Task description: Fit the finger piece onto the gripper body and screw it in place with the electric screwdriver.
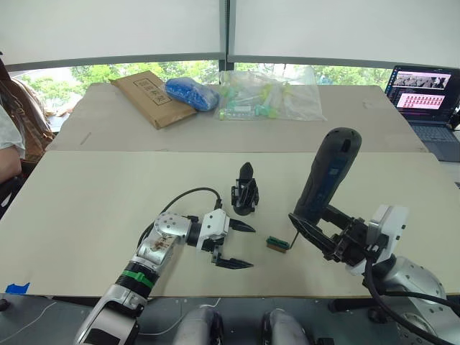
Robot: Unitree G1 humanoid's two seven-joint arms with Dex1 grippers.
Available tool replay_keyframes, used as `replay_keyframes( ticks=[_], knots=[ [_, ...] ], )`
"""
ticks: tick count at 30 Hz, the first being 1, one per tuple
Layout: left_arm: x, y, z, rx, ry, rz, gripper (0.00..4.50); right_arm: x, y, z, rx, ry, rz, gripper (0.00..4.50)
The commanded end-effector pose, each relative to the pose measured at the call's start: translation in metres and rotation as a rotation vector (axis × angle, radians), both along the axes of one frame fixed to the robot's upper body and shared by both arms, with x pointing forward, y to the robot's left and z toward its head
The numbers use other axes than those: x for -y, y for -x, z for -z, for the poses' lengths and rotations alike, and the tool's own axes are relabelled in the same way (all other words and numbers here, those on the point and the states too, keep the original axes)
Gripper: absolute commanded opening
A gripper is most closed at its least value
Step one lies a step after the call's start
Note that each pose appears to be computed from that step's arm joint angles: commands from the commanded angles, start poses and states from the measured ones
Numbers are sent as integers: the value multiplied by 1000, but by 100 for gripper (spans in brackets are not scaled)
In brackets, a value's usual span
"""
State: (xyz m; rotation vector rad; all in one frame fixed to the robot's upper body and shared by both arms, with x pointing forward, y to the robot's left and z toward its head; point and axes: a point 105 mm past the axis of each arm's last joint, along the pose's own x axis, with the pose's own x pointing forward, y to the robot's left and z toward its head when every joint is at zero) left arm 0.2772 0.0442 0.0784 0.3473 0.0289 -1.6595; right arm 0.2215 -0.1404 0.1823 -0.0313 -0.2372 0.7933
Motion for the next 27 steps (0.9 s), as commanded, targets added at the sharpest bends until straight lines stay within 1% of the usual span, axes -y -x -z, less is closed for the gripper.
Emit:
replay_keyframes(
  ticks=[1,15,27],
  knots=[
    [4,-2,-8,33,19,12,450,-2,6,-20,104,-13,-7,193],
    [6,-4,-11,35,21,5,450,-4,-2,-18,106,-11,-6,193],
    [7,-4,-12,36,21,6,450,-7,-2,-18,102,-10,-16,193]
  ],
)
